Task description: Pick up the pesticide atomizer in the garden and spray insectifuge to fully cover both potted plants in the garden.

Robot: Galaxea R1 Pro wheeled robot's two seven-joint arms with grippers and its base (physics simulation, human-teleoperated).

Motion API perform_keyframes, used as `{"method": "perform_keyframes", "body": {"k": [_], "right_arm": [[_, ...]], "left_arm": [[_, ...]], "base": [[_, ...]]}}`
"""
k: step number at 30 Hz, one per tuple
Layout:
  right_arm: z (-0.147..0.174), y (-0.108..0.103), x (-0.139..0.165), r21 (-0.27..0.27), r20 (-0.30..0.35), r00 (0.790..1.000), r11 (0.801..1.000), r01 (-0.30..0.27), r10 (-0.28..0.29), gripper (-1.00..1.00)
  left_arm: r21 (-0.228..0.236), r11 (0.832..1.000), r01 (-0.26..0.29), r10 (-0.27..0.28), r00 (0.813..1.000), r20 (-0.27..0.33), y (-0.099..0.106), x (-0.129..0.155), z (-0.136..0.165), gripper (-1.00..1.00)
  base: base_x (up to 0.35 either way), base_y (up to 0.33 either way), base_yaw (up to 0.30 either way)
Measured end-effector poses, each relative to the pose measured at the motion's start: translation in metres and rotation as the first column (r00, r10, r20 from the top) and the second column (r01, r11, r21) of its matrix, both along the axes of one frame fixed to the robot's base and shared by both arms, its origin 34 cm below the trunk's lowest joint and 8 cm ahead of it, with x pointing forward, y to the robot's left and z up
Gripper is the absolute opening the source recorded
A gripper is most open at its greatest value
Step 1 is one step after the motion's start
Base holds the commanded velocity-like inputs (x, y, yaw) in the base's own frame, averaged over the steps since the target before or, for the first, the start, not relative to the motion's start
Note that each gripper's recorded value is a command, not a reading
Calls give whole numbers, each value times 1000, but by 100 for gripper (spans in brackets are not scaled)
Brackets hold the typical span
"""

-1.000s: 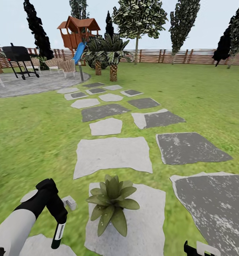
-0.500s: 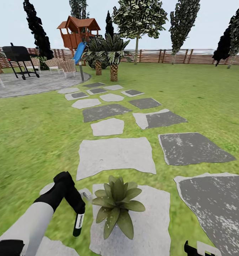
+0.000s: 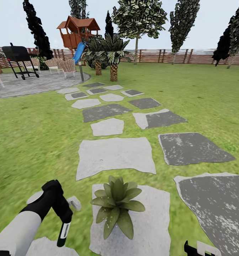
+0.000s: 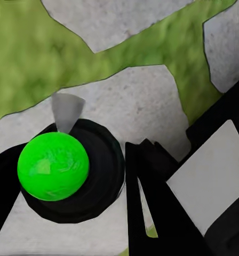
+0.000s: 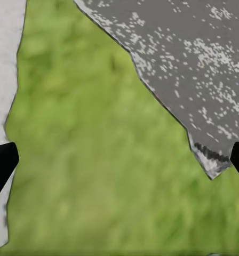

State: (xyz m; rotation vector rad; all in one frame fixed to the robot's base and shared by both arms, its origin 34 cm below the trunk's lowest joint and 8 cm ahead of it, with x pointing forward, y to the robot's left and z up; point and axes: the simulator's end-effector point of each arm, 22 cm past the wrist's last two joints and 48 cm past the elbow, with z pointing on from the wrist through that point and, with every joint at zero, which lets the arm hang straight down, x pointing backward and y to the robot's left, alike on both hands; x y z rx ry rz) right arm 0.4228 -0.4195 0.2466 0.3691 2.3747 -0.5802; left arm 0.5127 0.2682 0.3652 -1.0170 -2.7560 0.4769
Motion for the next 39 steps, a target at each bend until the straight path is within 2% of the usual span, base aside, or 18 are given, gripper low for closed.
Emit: {"method": "perform_keyframes", "body": {"k": [5, 7, 10, 12, 17, 20, 24, 27, 30, 33, 39], "right_arm": [[0, -1, 0, -1, 0, 1000, 1000, 0, 0, 100], [0, -1, 0, -2, 0, 1000, 1000, 1, -1, 100], [0, -1, 0, -3, 0, 1000, 1000, 1, -1, 100], [0, -1, 0, -2, 0, 1000, 1000, 1, -1, 100], [0, -1, 0, -3, 1, 1000, 1000, 2, -2, 100], [0, 0, 0, -1, -1, 1000, 1000, 1, -1, 100], [0, 1, 0, 1, -1, 1000, 1000, 0, 0, 100], [0, 1, -1, 0, -2, 1000, 1000, 0, 0, 100], [-1, 1, 0, 0, -2, 1000, 1000, 0, 0, 100], [-1, 1, 0, 1, -2, 1000, 1000, 0, 0, 100], [0, 0, -1, -1, -2, 1000, 1000, 1, -1, 100]], "left_arm": [[-16, 1000, -10, 10, 1000, 4, -6, -1, -2, -100], [-21, 1000, -19, 18, 999, -33, -7, -13, -9, -100], [-1, 1000, -28, 28, 997, -69, 2, -26, -19, -100], [37, 998, -50, 53, 996, -68, 19, -35, -30, -100], [70, 995, -65, 71, 994, -84, 33, -58, -44, -100], [108, 992, -68, 73, 996, -46, 42, -53, -49, -100], [134, 987, -83, 82, 997, 16, 41, -41, -55, -100], [109, 989, -97, 93, 995, 43, 23, -33, -57, -100], [128, 986, -107, 97, 992, 81, 23, -25, -61, -100], [89, 982, -166, 153, 980, 129, 12, -12, -62, -100], [77, 979, -187, 174, 972, 156, 7, -4, -61, -100]], "base": [[0, 0, -251], [0, 0, -280], [0, 0, -179], [0, 0, -27], [0, 0, -6], [0, 0, 44], [0, 0, 222], [-4, -4, 170], [-154, -132, 34], [-232, -187, 4], [-273, -156, 0]]}}
